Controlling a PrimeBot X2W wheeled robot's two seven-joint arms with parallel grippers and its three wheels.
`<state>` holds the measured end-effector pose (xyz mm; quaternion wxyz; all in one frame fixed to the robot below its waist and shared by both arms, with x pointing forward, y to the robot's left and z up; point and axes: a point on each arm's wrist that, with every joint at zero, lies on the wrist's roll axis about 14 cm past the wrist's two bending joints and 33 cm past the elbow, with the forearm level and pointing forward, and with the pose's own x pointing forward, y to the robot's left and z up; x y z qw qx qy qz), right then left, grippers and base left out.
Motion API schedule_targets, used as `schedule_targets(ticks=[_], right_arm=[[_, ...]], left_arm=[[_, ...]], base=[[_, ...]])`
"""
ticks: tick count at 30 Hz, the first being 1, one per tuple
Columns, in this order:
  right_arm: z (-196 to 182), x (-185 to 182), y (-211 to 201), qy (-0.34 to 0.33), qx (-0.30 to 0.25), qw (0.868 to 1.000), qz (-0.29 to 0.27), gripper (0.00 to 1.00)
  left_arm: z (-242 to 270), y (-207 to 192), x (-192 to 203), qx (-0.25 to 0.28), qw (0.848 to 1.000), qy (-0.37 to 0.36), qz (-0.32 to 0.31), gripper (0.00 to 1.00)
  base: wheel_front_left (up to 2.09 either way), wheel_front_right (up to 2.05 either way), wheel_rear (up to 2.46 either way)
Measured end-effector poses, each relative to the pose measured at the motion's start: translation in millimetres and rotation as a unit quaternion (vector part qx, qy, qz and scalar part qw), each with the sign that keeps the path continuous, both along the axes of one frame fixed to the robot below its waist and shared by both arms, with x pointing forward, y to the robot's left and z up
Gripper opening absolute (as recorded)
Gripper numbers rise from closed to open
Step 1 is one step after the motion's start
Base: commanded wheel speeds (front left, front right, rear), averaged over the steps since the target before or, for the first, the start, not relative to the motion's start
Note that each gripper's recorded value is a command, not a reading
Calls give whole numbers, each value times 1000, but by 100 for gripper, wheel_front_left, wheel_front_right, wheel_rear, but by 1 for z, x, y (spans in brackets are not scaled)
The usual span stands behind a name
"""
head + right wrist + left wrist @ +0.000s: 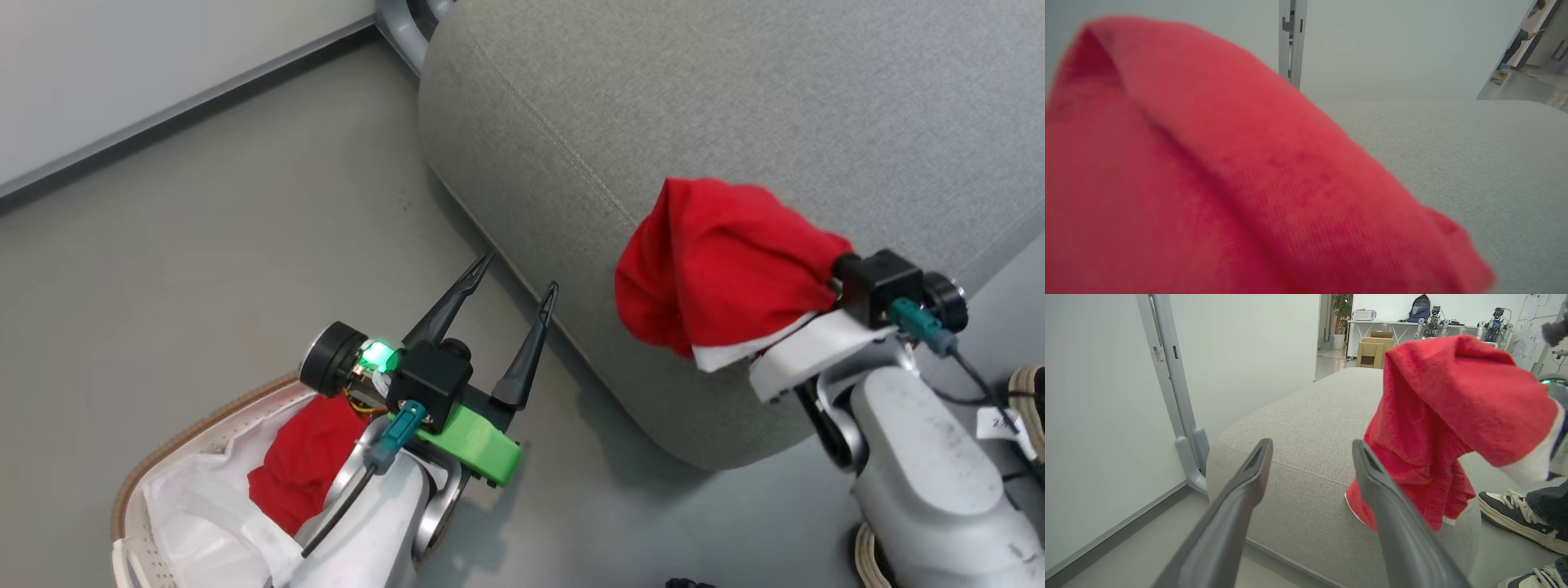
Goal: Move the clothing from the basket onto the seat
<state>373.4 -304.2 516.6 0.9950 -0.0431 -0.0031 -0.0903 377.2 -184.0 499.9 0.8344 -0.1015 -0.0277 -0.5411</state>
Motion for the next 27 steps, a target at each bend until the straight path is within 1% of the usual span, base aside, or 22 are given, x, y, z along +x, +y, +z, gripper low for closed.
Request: schedule_targets(ticks=[5, 11, 15, 22, 25, 27], right_arm=[[28, 27, -41, -2, -70, 997, -13, 0], [63, 70, -85, -8, -149, 988, -33, 0], [74, 99, -109, -4, -181, 982, -51, 0], [62, 142, -141, 19, -196, 977, -85, 0], [50, 155, -152, 25, -184, 977, -103, 0], [32, 161, -159, 34, -160, 979, -120, 0]], left_arm=[[-19, 2, 11, 11, 1000, 11, 2, 100], [-42, 17, 34, 25, 999, 16, 21, 100], [-59, 29, 52, 32, 998, 23, 40, 100], [-92, 47, 73, 44, 996, 44, 63, 100], [-102, 57, 84, 48, 995, 51, 78, 100], [-111, 64, 88, 53, 993, 59, 88, 100]], base=[[0, 0, 0], [0, 0, 0], [0, 0, 0], [0, 0, 0], [0, 0, 0], [0, 0, 0]])
